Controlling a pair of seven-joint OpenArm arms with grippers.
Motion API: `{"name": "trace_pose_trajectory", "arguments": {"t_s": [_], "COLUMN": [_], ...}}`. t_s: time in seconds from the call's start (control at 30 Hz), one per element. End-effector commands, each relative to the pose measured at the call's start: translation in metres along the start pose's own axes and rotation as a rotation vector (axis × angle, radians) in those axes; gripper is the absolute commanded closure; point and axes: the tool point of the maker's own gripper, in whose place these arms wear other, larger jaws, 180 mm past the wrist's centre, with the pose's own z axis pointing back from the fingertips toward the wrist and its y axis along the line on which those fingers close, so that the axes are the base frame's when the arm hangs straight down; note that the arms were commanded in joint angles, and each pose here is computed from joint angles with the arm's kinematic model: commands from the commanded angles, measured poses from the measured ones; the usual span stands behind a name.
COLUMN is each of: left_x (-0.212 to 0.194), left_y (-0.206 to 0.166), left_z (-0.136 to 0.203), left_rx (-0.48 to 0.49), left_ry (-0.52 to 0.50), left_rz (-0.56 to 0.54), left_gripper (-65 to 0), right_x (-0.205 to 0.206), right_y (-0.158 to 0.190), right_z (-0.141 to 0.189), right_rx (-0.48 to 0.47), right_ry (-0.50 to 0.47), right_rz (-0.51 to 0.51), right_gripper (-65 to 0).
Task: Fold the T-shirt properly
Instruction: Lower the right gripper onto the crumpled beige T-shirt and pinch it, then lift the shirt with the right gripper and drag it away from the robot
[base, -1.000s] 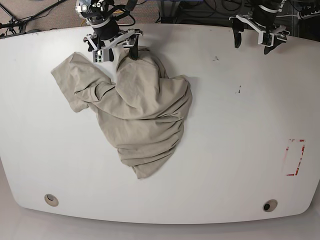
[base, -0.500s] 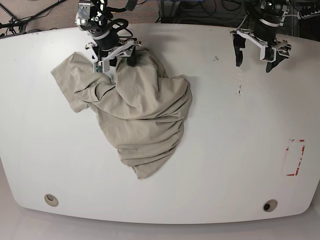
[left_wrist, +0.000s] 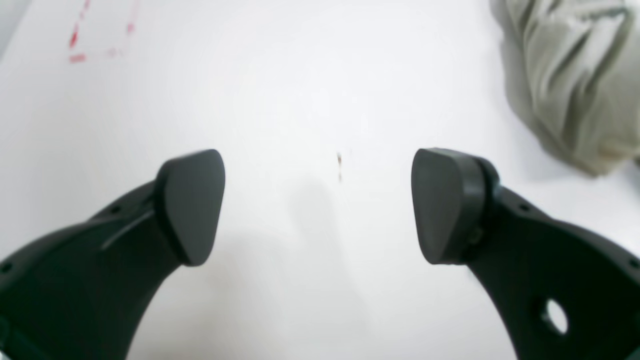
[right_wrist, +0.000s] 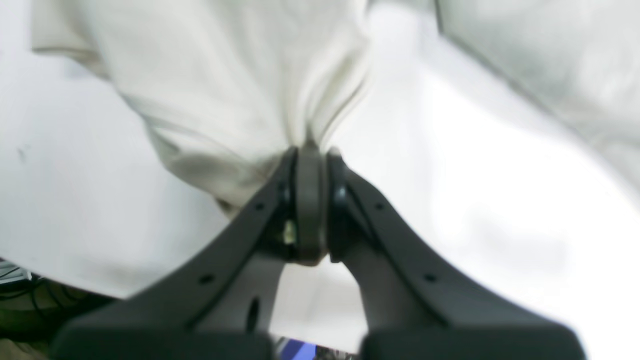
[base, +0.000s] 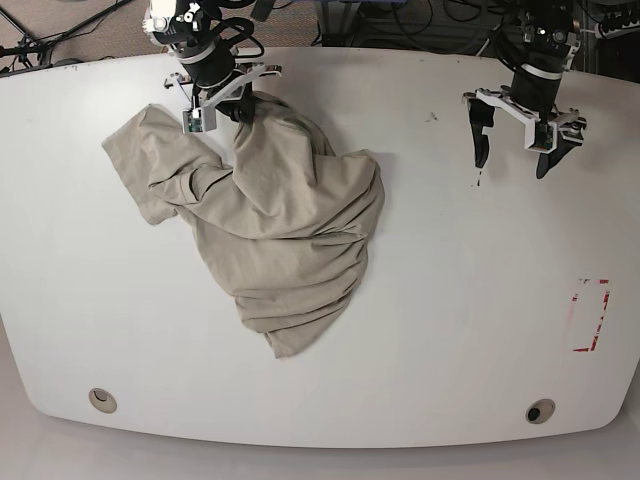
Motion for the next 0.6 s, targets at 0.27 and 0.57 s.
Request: {"name": "trace_pose_trajectory", "arguments": {"t_s": [0.27, 0.57], "left_x": [0.025, 0.023], "left_y": [-0.002, -0.012], "left_z": [-0.009, -0.010], "left_rx": [-0.028, -0.061], "left_ry": [-0.080, -0.072], "left_rz": [-0.033, -0.040], "left_gripper": [-55.4, -55.4], "right_x": [0.092, 0.195], "right_y": [-0.001, 0.006], "right_z": [-0.009, -0.012], "right_rx": [0.033, 0.040], "right_ry": [-0.213, -0.440], "right_rz": [0.147, 0.244], "right_gripper": [0.0, 0.0]}}
